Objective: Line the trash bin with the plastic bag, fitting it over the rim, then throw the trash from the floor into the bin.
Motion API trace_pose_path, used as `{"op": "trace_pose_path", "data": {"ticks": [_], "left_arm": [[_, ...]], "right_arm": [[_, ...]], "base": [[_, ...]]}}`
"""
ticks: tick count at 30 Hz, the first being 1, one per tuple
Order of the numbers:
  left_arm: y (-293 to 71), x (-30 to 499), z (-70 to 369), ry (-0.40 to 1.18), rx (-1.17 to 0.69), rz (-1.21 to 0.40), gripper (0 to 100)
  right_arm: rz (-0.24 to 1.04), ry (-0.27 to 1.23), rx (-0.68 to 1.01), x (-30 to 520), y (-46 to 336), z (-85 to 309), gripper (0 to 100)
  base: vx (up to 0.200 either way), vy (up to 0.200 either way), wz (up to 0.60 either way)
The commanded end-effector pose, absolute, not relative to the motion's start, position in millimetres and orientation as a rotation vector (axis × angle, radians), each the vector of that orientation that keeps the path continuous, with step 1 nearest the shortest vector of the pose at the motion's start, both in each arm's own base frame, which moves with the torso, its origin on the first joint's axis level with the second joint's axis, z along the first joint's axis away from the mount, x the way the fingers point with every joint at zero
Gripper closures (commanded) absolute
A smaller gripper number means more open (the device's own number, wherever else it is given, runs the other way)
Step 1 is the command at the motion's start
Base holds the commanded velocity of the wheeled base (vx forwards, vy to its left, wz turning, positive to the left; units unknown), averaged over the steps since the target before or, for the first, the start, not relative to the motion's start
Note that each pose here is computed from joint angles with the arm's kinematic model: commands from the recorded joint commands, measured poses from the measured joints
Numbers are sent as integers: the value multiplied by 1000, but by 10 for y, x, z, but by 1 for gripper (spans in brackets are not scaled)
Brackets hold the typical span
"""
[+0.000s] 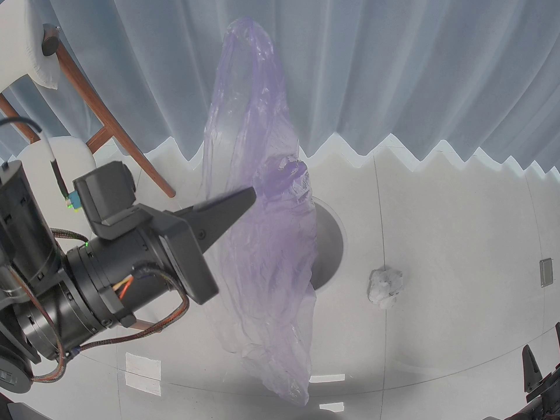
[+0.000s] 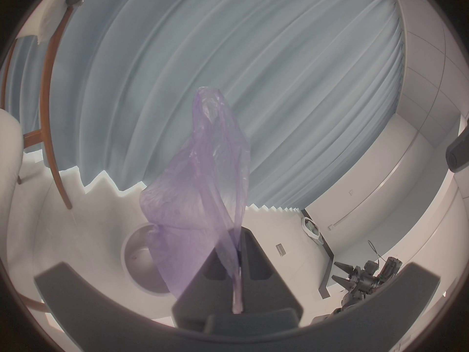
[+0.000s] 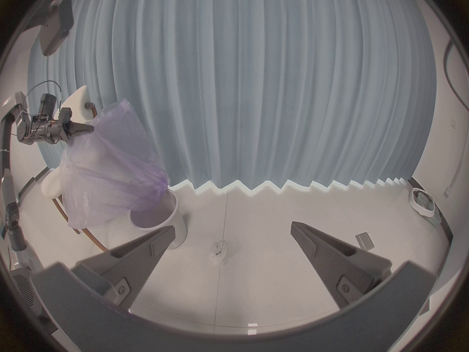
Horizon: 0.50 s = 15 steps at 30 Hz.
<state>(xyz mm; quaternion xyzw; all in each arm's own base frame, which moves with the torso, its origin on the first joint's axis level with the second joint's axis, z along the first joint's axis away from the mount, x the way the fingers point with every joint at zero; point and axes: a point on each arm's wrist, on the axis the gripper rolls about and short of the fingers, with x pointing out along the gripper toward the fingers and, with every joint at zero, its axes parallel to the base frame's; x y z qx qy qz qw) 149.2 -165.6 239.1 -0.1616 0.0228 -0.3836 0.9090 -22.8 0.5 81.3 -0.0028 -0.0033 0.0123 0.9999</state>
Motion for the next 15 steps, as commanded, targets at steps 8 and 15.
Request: {"op": "trace_pose_path", "data": {"ticks": [8,15], "left_arm": [[-1724,1338,2279,90,-315,-854,100],[-1696,1259,2237,102,-310,-874,100]], "right_arm": [[26,-6,-6,-228,5,761,0],[25,-6,-6,-228,5,761,0]], "base": [[0,0,0],[0,0,0]]}}
